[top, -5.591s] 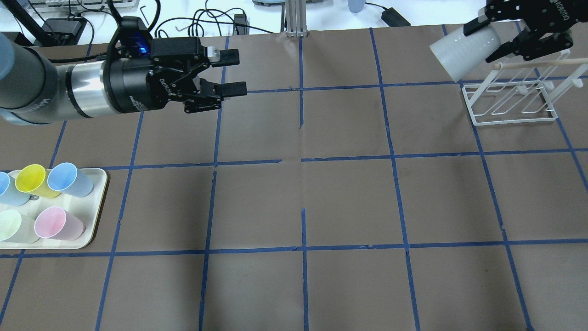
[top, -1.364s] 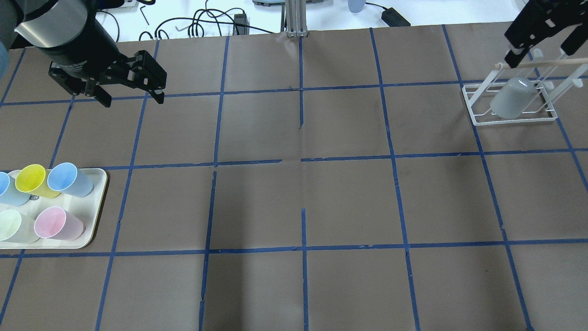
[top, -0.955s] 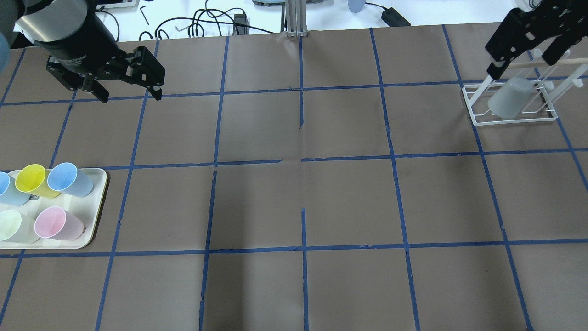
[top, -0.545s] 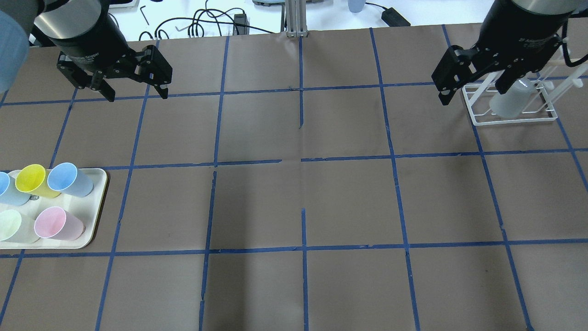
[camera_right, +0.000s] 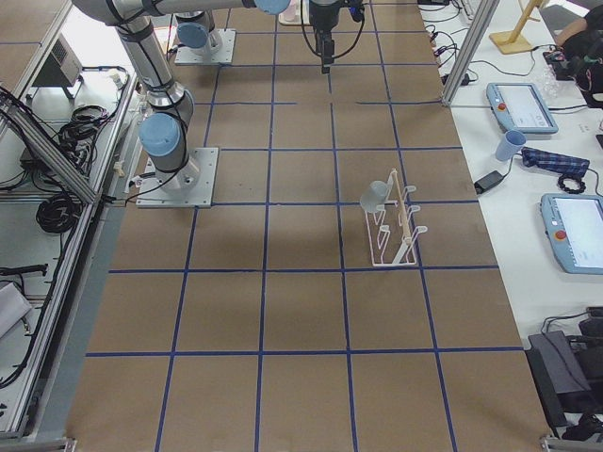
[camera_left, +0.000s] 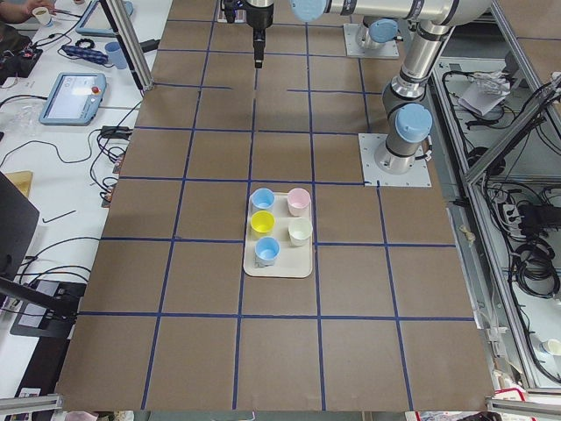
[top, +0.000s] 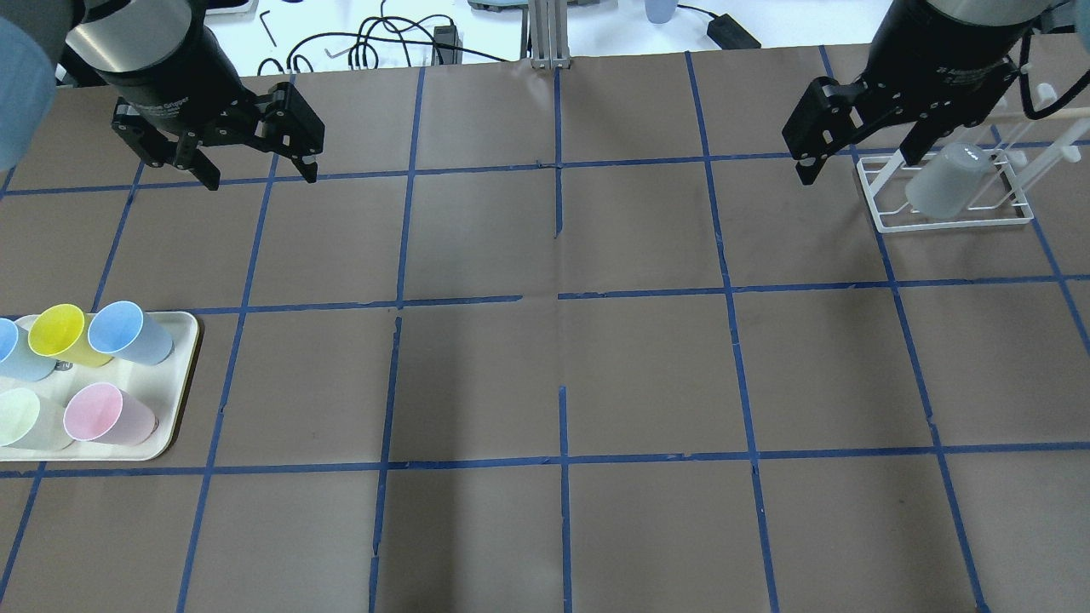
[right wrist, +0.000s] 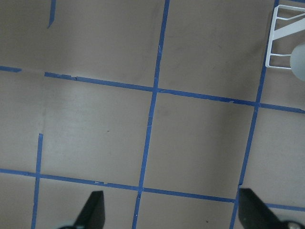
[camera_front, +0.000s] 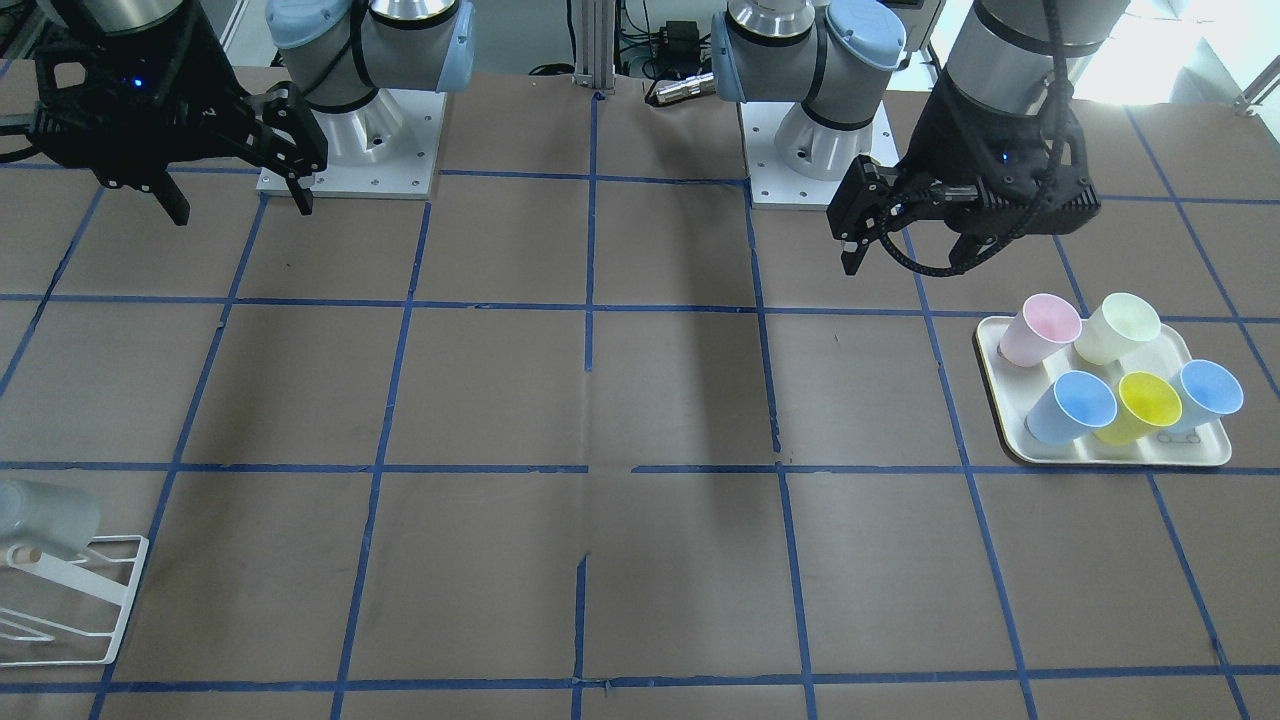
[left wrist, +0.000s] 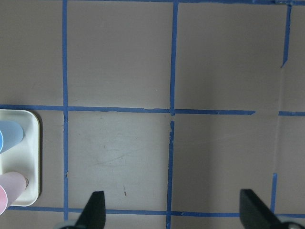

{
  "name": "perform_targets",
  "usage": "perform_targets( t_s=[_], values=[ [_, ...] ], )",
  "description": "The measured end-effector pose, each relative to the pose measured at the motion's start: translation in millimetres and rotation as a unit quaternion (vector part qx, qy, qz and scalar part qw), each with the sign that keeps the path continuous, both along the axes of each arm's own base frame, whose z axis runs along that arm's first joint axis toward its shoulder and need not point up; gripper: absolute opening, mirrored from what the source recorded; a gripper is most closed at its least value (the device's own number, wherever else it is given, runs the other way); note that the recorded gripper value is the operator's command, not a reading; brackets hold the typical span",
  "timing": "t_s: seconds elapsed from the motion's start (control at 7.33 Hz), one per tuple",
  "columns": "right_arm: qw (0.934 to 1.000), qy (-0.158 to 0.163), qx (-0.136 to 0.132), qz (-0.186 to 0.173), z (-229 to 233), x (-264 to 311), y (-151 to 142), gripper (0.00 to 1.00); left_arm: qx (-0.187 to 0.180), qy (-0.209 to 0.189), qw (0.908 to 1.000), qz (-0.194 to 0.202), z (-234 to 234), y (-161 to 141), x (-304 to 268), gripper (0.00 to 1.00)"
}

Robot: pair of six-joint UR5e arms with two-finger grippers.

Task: Transfer IKEA cup to right arm and place on rack

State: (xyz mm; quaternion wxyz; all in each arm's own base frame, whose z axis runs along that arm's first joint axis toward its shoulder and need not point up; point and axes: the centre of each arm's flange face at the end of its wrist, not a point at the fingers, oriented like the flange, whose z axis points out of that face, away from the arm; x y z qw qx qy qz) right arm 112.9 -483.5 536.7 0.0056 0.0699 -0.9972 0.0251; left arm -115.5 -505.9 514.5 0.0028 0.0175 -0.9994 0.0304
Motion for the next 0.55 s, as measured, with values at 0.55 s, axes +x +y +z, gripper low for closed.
perform_targets(
  t_s=[0.55],
  values=[
    [0.9991, -0.008, -0.031, -0.03, -4.3, 1.7, -17.1, 1.0, -0.001, 0.003, 1.0, 0.002, 0.0, 0.5, -0.7, 1.0]
  ],
)
